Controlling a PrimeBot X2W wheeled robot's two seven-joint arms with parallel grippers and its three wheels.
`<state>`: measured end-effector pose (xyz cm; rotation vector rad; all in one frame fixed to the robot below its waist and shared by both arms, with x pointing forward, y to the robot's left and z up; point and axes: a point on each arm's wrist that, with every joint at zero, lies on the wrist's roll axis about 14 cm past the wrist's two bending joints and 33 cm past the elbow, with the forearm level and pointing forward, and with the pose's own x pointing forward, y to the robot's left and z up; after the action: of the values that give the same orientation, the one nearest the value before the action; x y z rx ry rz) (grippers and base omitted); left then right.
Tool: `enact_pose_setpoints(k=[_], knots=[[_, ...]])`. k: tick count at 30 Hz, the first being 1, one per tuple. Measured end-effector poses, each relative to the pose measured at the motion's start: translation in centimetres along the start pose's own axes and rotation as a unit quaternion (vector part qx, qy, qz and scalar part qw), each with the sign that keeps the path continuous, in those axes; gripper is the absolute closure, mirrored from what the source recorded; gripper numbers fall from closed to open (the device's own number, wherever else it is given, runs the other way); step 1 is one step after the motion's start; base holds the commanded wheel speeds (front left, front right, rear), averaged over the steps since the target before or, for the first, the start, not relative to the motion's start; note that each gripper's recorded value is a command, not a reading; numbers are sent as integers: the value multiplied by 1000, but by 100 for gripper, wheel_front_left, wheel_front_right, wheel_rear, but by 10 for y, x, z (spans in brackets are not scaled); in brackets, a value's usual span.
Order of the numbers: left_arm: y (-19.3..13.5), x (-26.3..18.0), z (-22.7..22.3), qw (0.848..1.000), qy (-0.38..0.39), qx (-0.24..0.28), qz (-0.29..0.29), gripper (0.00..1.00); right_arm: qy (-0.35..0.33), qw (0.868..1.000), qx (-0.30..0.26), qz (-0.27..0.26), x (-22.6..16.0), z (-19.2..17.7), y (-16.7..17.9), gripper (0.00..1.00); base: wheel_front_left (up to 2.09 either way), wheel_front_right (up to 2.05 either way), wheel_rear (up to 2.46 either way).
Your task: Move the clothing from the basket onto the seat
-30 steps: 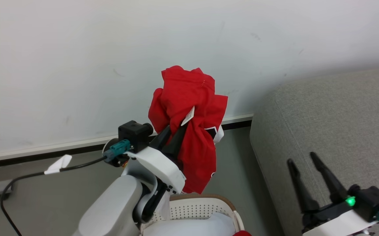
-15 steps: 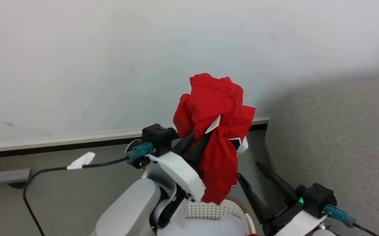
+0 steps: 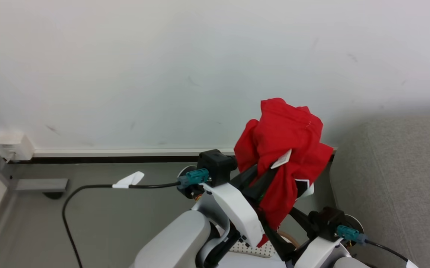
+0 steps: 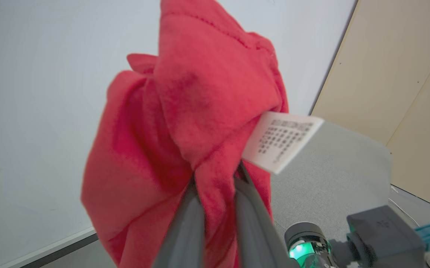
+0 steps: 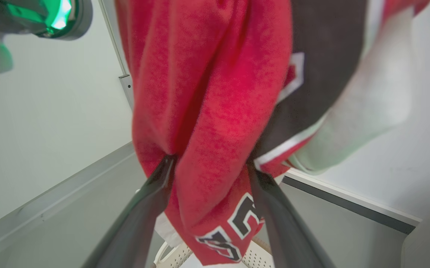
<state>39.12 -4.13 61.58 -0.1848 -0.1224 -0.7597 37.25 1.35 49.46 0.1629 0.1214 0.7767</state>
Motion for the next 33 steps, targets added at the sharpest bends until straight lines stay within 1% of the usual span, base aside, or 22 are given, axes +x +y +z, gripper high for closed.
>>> enact_pose_setpoints(k=[4,8,9,10,12,19,25,29,33], knots=[[-6,-4,1,1000,1,-6,-5,100,3,1000,-3,10,10,3,5,0,0,0,0],[-8,-8,2,1000,4,-11,-6,100,-11,1000,-5,15,19,14,8,0,0,0,0],[-7,-9,2,1000,4,-11,-3,100,-15,1000,-5,16,21,17,9,26,0,0,0],[-7,-9,2,1000,5,-11,-2,100,-17,1000,-7,18,22,19,10,60,0,0,0],[-6,-10,1,1000,6,-13,0,100,-18,1000,-9,20,23,20,11,100,0,0,0],[1,-10,-3,1000,9,-21,14,100,-23,999,-10,21,22,22,11,100,0,0,0],[8,-9,-10,999,14,-28,25,100,-30,1000,-1,6,13,23,1,100,0,0,0],[19,-11,-18,999,24,-28,39,100,-39,999,7,0,7,25,-3,100,0,0,0],[20,-9,-23,998,28,-30,39,100,-57,998,8,-8,1,34,-7,100,0,0,0]])
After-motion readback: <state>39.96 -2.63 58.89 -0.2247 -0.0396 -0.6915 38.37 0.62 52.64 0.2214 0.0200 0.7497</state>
